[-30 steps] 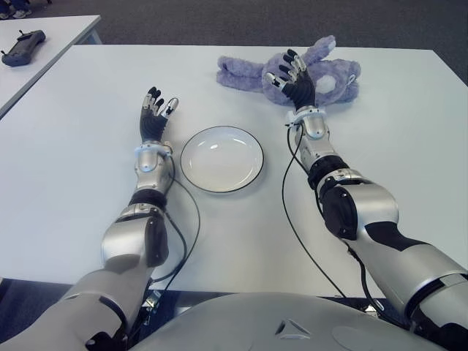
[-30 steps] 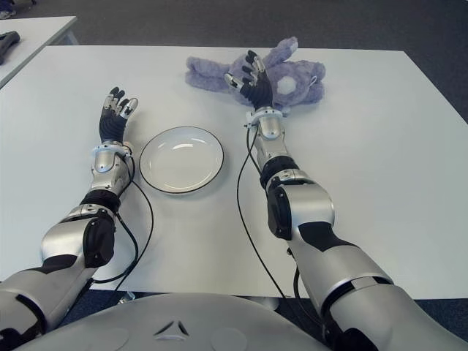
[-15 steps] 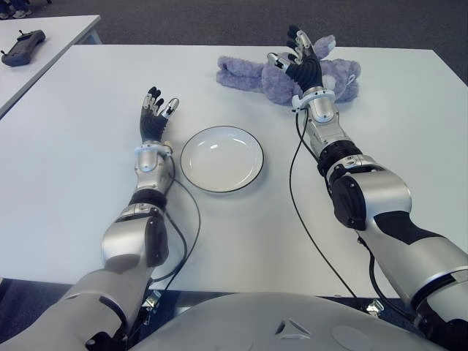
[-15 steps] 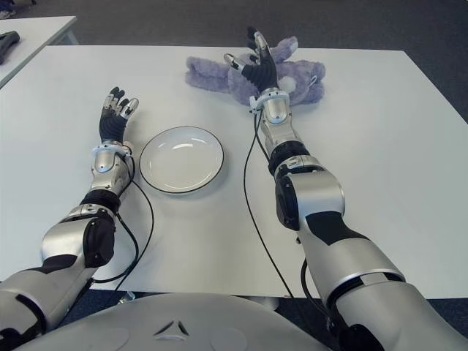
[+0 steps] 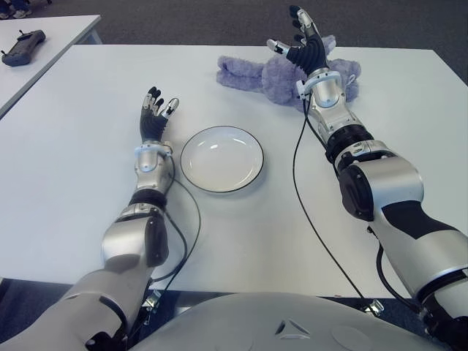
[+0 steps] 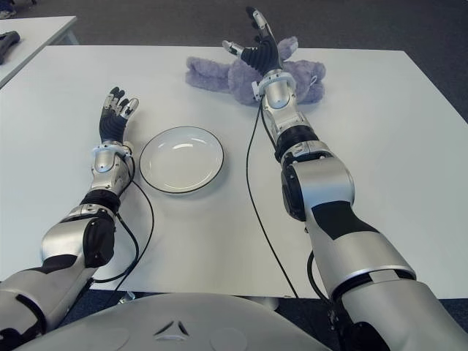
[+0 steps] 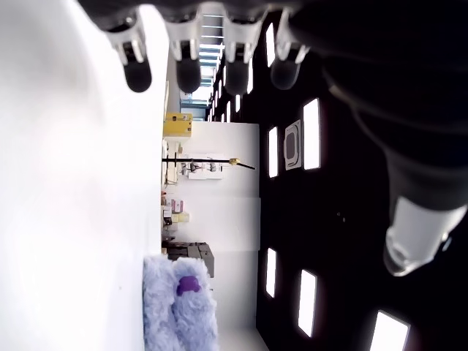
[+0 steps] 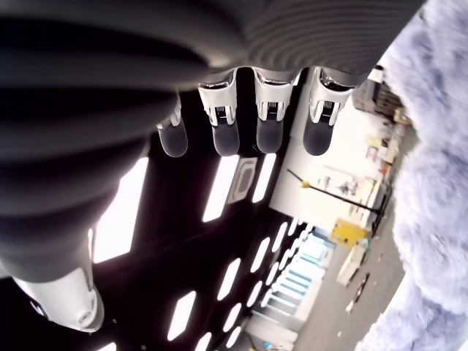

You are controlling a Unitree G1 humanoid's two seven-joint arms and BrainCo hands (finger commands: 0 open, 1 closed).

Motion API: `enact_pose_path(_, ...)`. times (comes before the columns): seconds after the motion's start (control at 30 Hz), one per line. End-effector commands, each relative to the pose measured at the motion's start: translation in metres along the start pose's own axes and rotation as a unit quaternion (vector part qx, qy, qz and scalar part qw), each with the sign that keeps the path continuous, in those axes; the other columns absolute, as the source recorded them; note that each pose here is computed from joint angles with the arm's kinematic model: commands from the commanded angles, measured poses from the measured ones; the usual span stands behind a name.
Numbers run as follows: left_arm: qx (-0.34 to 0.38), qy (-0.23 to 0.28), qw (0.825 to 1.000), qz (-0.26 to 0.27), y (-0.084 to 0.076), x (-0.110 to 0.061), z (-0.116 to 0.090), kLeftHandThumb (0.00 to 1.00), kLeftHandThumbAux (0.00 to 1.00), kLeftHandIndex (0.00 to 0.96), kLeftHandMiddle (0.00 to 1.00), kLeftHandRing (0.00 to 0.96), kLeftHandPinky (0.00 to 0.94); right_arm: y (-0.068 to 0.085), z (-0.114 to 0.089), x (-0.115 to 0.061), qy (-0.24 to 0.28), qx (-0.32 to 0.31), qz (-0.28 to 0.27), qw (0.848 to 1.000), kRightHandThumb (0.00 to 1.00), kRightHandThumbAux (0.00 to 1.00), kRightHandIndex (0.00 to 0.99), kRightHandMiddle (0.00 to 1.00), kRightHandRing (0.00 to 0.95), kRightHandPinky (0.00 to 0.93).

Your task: Put the doll into the plate.

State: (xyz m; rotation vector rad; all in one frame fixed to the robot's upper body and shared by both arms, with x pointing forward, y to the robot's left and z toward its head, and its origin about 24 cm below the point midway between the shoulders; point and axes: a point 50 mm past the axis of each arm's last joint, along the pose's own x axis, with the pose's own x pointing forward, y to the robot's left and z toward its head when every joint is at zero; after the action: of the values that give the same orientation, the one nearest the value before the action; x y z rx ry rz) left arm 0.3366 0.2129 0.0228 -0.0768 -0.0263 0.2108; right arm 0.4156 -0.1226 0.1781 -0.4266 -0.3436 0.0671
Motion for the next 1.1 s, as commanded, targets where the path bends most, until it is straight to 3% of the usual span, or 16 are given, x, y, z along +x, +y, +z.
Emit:
enact_pose_path(0.03,-0.054,0.240,0.969,0.035,-0.013,-0.097,-0.112,0.041,0.603,0.049,0.080,0.069,0.070,-0.008,0.006,0.010,0.044,0.008,0.012,0.999,0.229,0.679,0.059,0.036,0.025,0.035)
enact_pose_path(0.17,-0.056,0.238,0.969,0.035,-0.014,-0.097,-0.112,0.043,0.599,0.051,0.083,0.070,0.068,-0.015,0.010,0.015,0.053,0.002,0.007,0.999,0.238,0.677,0.057,0.035,0.024,0.029)
enact_pose_path(0.47,-0.058,0.238,0.969,0.036,-0.015,-0.096,-0.112,0.042,0.602,0.048,0.084,0.070,0.070,-0.028,0.012,0.017,0.051,-0.126,0.004,0.991,0.195,0.622,0.035,0.042,0.033,0.011)
enact_pose_path(0.67,-0.058,0.245,0.967,0.034,-0.015,-0.095,-0.112,0.040,0.607,0.046,0.084,0.072,0.072,-0.035,0.019,0.019,0.015,-0.296,-0.007,0.955,0.167,0.591,0.028,0.005,0.000,0.022)
enact_pose_path(0.9,-0.058,0.238,0.969,0.033,-0.015,-0.095,-0.112,0.045,0.596,0.052,0.083,0.071,0.069,-0.041,0.021,0.021,0.006,-0.384,-0.015,0.923,0.201,0.540,0.036,0.000,0.017,0.126)
enact_pose_path(1.1,-0.059,0.241,0.968,0.035,-0.014,-0.095,-0.112,0.054,0.596,0.049,0.080,0.067,0.065,-0.047,0.020,0.021,0.006,-0.445,-0.020,0.895,0.223,0.517,0.036,0.000,0.030,0.146)
